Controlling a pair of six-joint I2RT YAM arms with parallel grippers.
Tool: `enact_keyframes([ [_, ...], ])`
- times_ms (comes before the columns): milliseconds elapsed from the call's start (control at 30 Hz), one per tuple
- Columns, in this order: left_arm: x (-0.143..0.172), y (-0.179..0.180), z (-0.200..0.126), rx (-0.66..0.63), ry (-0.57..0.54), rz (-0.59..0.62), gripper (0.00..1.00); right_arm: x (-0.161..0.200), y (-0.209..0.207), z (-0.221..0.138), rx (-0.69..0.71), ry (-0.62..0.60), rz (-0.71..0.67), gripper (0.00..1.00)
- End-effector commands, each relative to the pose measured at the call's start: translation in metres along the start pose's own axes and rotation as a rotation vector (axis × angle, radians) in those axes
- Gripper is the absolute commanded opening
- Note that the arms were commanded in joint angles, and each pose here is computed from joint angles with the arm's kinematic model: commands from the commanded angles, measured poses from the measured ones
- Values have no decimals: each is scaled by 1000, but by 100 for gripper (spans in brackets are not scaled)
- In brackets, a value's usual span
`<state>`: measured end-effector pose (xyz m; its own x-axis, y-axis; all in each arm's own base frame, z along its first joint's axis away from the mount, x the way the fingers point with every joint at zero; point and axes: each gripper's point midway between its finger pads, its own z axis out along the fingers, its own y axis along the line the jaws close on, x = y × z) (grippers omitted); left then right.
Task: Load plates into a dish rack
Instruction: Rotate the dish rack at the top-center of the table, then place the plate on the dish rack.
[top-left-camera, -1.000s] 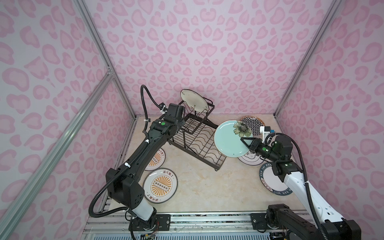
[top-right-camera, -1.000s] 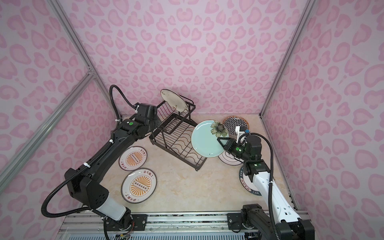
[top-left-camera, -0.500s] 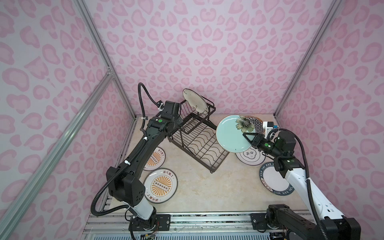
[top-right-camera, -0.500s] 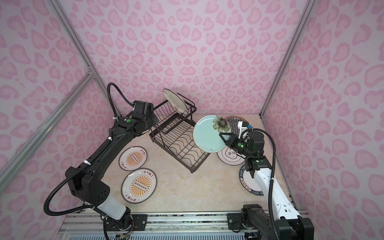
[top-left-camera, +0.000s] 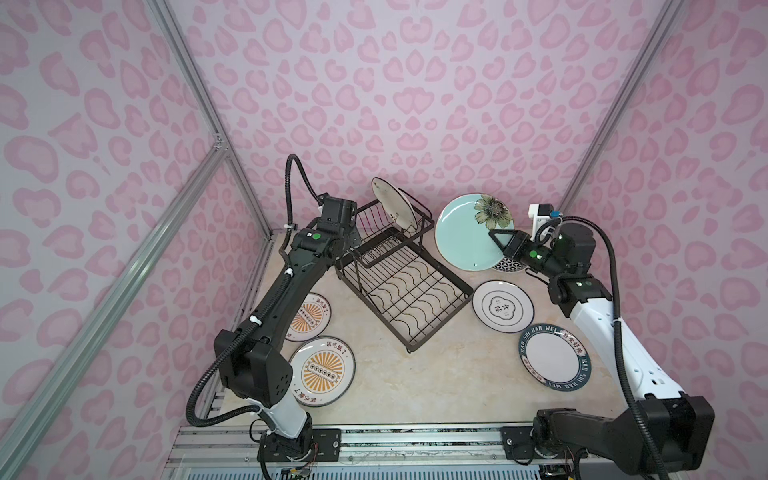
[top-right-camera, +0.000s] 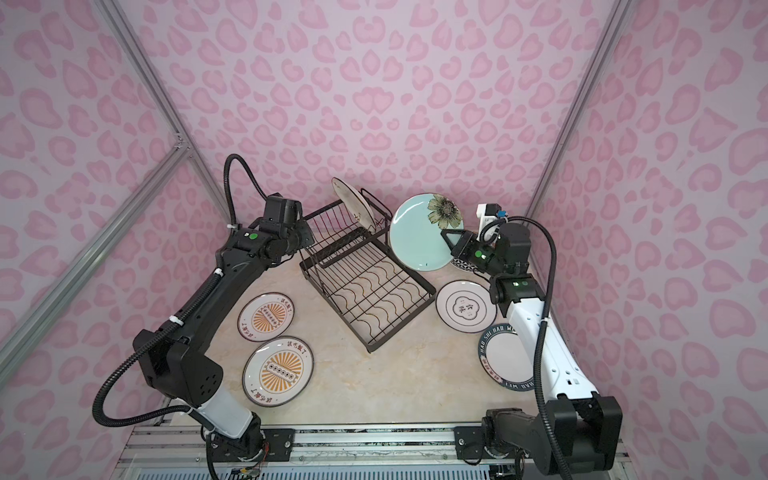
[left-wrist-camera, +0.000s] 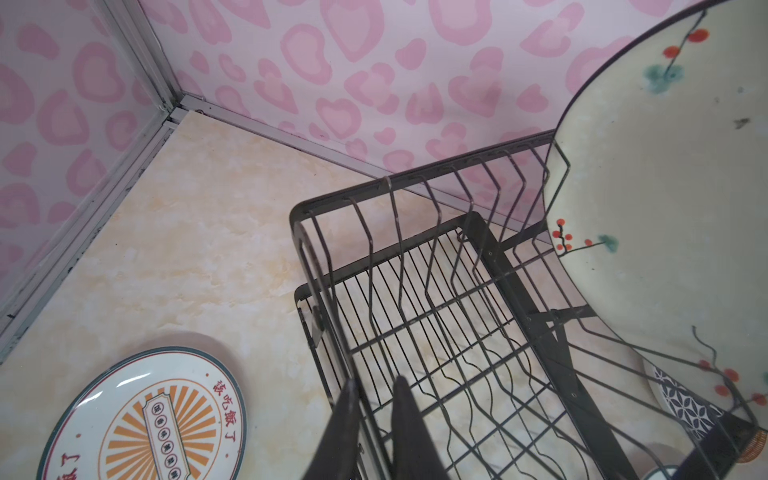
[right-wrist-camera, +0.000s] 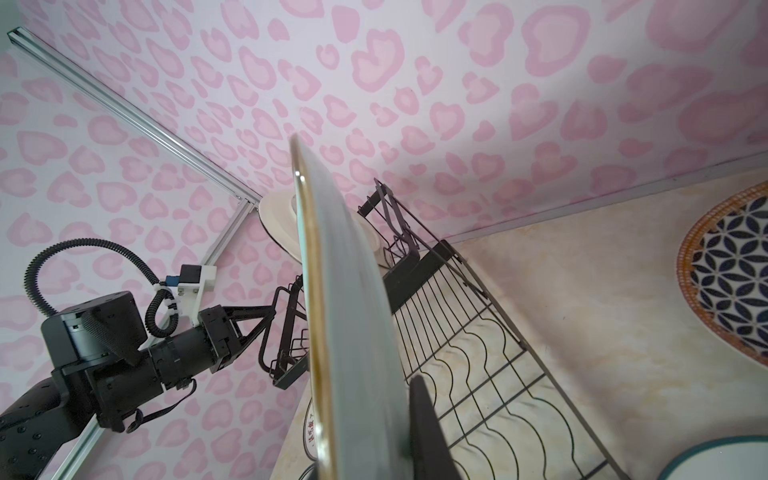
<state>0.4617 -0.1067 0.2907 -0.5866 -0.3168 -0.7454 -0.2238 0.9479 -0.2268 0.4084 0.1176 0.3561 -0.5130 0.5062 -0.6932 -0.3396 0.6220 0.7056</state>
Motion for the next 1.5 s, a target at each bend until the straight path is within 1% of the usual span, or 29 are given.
enact_keyframes([
  [0, 4, -4, 5, 44, 37, 71, 3, -29, 11, 12, -30, -73, -87, 0],
  [200, -8, -10, 10, 99, 15, 95, 3, -54, 19, 47, 4, -71, -185, 0],
  [233, -9, -13, 10, 121, 16, 105, 3, -63, 26, 52, 4, -82, -212, 0],
  [367, -12, -21, 14, 172, 6, 151, 3, -73, 37, 72, 22, -80, -273, 0],
  [567, -13, -27, 20, 217, 13, 193, 3, -78, 48, 104, 71, -76, -361, 0],
  [733, -16, -22, 25, 232, 20, 182, 3, -78, 55, 125, 132, -86, -447, 0],
  [1000, -18, -21, 13, 245, 9, 174, 3, -82, 58, 145, 154, -91, -484, 0],
  [1233, -18, -24, 6, 270, 4, 164, 15, -86, 66, 162, 179, -95, -568, 0],
  [1367, -18, -23, 8, 264, 11, 160, 21, -84, 71, 172, 186, -88, -611, 0],
  [1467, -19, -23, 7, 264, 5, 153, 29, -79, 72, 177, 200, -84, -645, 0],
])
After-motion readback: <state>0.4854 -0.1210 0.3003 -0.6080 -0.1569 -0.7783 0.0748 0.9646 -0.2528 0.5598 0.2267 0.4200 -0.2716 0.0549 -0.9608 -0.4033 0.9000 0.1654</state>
